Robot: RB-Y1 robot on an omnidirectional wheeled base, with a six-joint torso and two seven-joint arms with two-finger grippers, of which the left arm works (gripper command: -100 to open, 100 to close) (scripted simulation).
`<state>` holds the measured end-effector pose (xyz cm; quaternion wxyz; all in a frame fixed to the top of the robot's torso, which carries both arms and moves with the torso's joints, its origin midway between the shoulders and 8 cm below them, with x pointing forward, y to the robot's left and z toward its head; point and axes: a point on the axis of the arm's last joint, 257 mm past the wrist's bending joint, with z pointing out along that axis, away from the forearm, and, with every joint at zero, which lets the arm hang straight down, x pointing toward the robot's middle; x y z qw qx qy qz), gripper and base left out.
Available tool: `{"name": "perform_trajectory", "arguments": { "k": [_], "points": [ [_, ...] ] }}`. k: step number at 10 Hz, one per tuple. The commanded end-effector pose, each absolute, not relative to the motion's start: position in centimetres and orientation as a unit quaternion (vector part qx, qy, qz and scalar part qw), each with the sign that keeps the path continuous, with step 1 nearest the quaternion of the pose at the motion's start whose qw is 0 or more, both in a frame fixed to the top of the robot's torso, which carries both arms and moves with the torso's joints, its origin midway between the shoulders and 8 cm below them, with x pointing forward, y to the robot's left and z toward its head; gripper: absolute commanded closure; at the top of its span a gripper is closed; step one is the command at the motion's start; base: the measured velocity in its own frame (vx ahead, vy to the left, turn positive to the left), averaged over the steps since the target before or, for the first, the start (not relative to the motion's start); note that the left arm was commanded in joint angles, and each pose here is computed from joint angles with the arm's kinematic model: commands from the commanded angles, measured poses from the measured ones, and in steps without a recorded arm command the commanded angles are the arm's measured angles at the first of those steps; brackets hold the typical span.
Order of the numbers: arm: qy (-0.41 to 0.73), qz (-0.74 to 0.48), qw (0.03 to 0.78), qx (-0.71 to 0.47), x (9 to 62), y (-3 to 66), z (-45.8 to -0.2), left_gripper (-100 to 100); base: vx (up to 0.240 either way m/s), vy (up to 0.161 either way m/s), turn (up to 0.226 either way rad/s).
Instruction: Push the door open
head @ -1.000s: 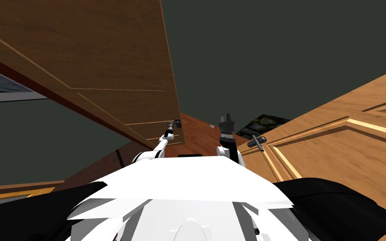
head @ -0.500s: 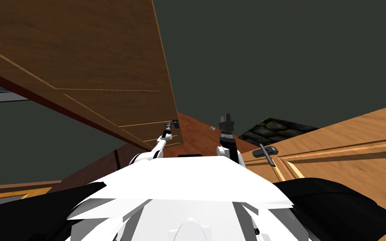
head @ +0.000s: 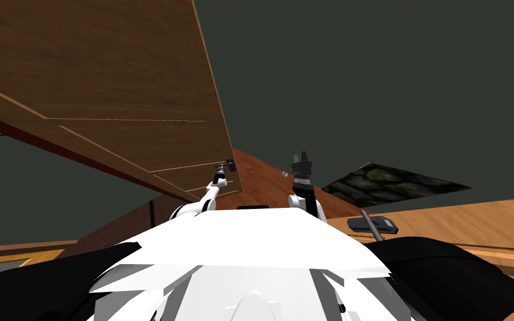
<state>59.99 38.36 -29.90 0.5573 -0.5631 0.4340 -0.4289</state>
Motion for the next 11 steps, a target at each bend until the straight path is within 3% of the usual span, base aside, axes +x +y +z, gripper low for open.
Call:
{"name": "perform_trajectory", "arguments": {
  "k": [1,8,11],
  "points": [
    [0.426,-0.424,0.565,-0.565,59.8,39.8,-29.4,100,0.176,-0.096,0.061],
    [0.405,-0.405,0.579,-0.579,58.7,43.5,-29.3,100,0.165,-0.092,0.06],
    [0.397,-0.393,0.586,-0.587,57.9,45.4,-29.5,100,0.122,-0.03,0.054]
  ]
}}
